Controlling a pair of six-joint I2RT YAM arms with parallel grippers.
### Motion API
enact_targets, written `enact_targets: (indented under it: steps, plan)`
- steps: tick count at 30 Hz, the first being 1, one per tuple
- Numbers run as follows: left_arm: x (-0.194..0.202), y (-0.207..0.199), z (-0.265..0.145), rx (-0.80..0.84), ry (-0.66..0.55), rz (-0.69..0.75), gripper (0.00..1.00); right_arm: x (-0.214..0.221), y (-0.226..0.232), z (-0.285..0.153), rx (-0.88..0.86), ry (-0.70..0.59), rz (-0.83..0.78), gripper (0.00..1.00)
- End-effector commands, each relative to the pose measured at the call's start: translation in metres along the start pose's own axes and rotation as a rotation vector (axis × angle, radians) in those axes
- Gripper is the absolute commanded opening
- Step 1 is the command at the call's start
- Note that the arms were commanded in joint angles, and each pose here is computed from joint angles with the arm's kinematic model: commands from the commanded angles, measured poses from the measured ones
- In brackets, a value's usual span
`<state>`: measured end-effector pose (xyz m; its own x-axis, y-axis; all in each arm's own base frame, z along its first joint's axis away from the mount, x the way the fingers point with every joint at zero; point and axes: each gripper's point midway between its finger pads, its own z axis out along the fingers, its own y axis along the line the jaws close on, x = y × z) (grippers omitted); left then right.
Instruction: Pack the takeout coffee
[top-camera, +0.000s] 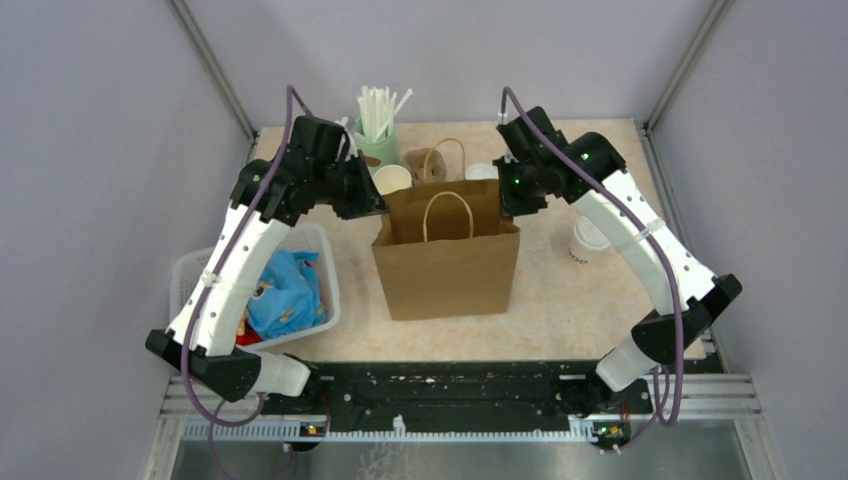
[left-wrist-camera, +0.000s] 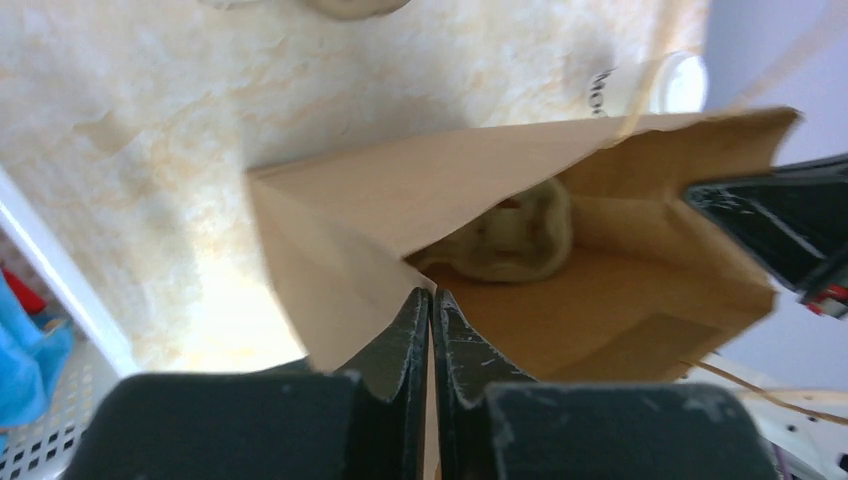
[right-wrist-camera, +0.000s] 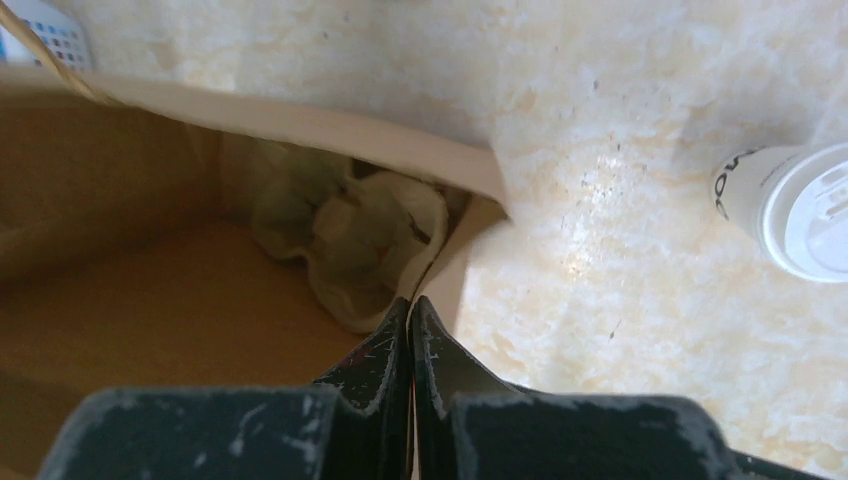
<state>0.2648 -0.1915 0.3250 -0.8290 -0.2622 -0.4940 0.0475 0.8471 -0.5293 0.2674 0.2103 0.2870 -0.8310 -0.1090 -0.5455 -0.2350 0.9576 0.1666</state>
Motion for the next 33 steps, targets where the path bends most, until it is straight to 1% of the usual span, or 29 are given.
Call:
enact_targets:
  steps: [1,3,5,7,8,10,11,14,16,18,21,23,25,27,28,30,33]
  plan:
    - [-0.012,-0.037,-0.044,0.190,-0.099,0.020,0.19,-0.028,0.016,-0.049,-0.135,-0.190,-0.063,0.01]
    - [0.000,-0.031,-0.040,0.192,-0.072,0.024,0.26,-0.028,0.016,-0.049,-0.147,-0.201,-0.129,0.01]
    - [0.005,-0.024,-0.044,0.178,-0.083,0.037,0.39,-0.027,0.011,-0.045,-0.135,-0.214,-0.183,0.00]
    - [0.005,-0.022,-0.056,0.182,-0.124,0.061,0.53,-0.023,0.007,-0.033,-0.128,-0.233,-0.235,0.00]
    - [0.004,-0.023,-0.064,0.194,-0.149,0.076,0.58,-0.025,0.008,-0.030,-0.144,-0.266,-0.257,0.00]
    - [-0.002,-0.030,-0.082,0.232,-0.211,0.109,0.68,-0.031,0.013,-0.031,-0.180,-0.346,-0.272,0.00]
    - [-0.006,-0.034,-0.091,0.247,-0.239,0.119,0.71,-0.037,0.016,-0.033,-0.201,-0.388,-0.270,0.00]
    - [-0.015,-0.043,-0.111,0.279,-0.303,0.137,0.77,-0.053,0.028,-0.044,-0.262,-0.500,-0.277,0.00]
    - [-0.021,-0.051,-0.126,0.317,-0.355,0.146,0.83,-0.060,0.035,-0.048,-0.301,-0.558,-0.313,0.00]
    - [-0.026,-0.058,-0.138,0.363,-0.412,0.161,0.87,-0.066,0.038,-0.053,-0.315,-0.618,-0.350,0.00]
    - [-0.030,-0.062,-0.147,0.391,-0.470,0.231,0.90,-0.075,0.043,-0.055,-0.322,-0.682,-0.425,0.00]
    - [-0.037,-0.060,-0.145,0.360,-0.488,0.292,0.90,-0.077,0.047,-0.055,-0.332,-0.688,-0.487,0.00]
    - [-0.043,-0.056,-0.133,0.308,-0.470,0.352,0.90,-0.076,0.049,-0.056,-0.342,-0.686,-0.522,0.00]
    - [-0.044,-0.061,-0.114,0.309,-0.403,0.411,0.93,-0.074,0.050,-0.059,-0.351,-0.694,-0.539,0.00]
    - [-0.040,-0.069,-0.110,0.355,-0.365,0.441,0.96,-0.073,0.051,-0.059,-0.357,-0.695,-0.546,0.00]
    - [-0.028,-0.091,-0.105,0.498,-0.301,0.488,0.98,-0.069,0.051,-0.057,-0.369,-0.685,-0.550,0.00]
    - [-0.013,-0.112,-0.100,0.677,-0.243,0.478,0.98,-0.063,0.053,-0.053,-0.388,-0.669,-0.545,0.00]
